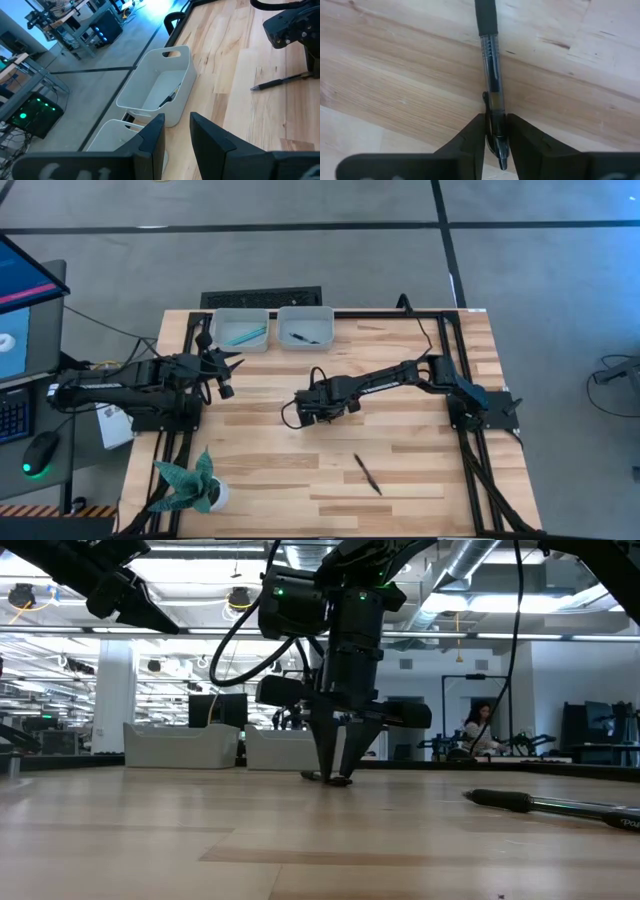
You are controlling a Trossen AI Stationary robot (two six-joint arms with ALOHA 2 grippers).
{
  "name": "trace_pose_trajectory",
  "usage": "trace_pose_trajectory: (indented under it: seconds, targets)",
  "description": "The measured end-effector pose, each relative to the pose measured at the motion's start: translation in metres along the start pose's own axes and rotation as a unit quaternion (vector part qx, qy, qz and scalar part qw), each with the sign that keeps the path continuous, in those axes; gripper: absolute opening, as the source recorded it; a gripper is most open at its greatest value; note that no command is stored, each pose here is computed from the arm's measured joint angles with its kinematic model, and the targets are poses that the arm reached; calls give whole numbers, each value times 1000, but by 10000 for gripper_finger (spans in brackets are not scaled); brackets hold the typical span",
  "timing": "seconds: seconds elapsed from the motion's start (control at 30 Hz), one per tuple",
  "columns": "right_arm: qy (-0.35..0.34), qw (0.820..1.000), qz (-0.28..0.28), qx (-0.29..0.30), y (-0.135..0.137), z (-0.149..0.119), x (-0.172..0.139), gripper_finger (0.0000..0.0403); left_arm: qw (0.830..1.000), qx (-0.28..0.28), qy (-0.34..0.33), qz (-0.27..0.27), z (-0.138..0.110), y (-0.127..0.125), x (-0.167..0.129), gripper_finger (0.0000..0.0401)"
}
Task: Sort pens & pencils
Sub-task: Put the top black pen into the right gray bin
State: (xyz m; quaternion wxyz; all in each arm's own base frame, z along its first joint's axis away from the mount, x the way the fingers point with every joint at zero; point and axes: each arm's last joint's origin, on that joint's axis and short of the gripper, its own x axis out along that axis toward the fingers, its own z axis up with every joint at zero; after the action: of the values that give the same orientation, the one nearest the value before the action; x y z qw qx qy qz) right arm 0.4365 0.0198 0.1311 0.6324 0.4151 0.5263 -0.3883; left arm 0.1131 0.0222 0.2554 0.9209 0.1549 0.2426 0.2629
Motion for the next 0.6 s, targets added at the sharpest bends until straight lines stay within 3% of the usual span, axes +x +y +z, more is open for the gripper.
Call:
trace_pose_trajectory:
  seconds: [0.6]
  targets:
    - [36,999,-14,-13,-1,-2,11,98,1000,0,0,0,0,0,0,82]
